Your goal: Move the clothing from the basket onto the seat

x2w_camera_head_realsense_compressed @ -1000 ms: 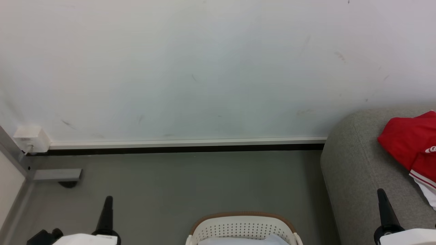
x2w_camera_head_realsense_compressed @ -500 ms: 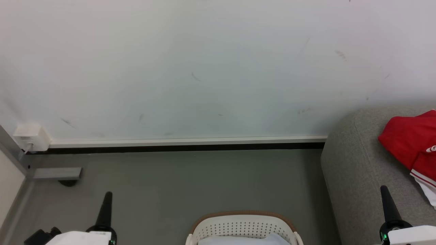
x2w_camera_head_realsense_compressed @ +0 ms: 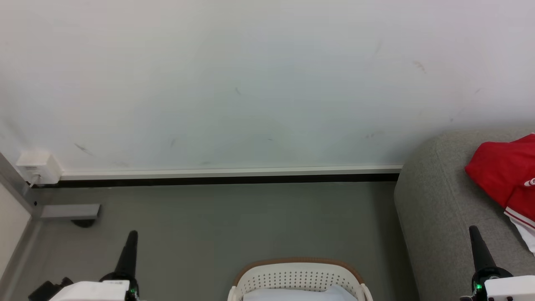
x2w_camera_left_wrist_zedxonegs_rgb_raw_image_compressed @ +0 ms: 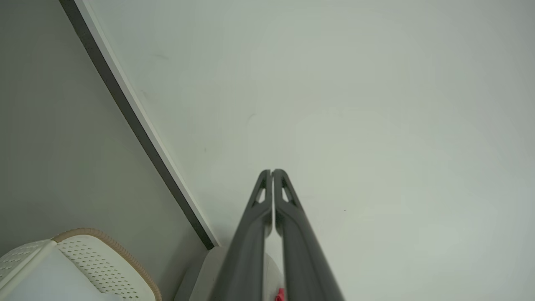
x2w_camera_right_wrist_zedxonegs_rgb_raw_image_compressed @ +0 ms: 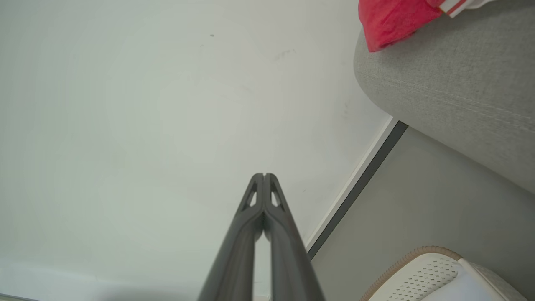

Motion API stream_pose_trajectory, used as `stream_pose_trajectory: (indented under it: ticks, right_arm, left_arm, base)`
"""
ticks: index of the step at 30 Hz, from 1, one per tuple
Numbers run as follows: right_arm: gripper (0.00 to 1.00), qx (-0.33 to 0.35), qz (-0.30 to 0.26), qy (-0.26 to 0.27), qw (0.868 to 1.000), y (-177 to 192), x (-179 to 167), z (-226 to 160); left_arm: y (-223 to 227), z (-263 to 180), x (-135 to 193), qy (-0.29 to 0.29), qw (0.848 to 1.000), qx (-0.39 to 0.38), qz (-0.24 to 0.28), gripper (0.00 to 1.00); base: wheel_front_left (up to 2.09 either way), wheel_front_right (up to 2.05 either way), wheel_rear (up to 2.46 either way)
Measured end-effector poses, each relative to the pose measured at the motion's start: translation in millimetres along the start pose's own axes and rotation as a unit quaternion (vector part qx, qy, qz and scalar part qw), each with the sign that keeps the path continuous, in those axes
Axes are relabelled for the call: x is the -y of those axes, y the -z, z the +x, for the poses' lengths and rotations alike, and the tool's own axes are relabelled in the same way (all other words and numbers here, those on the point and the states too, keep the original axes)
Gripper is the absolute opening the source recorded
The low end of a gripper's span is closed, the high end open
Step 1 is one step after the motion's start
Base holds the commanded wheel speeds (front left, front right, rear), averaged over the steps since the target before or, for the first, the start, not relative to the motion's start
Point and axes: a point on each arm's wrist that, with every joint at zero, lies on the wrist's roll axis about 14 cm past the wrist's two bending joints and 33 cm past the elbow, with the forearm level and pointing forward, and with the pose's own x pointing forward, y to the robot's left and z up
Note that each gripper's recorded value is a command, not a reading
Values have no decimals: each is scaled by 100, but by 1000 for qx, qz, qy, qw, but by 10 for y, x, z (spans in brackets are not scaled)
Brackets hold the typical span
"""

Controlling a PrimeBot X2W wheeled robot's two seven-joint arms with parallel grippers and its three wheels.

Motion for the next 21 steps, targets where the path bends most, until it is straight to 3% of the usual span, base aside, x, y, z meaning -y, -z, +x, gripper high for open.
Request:
stream_pose_trajectory:
  ticks: [21]
  right_arm:
    - [0, 3, 73, -8, 997, -44, -40, 40]
  left_arm:
    - [-16, 38, 93, 17, 997, -9, -75, 0]
  base:
    - [0, 0, 0]
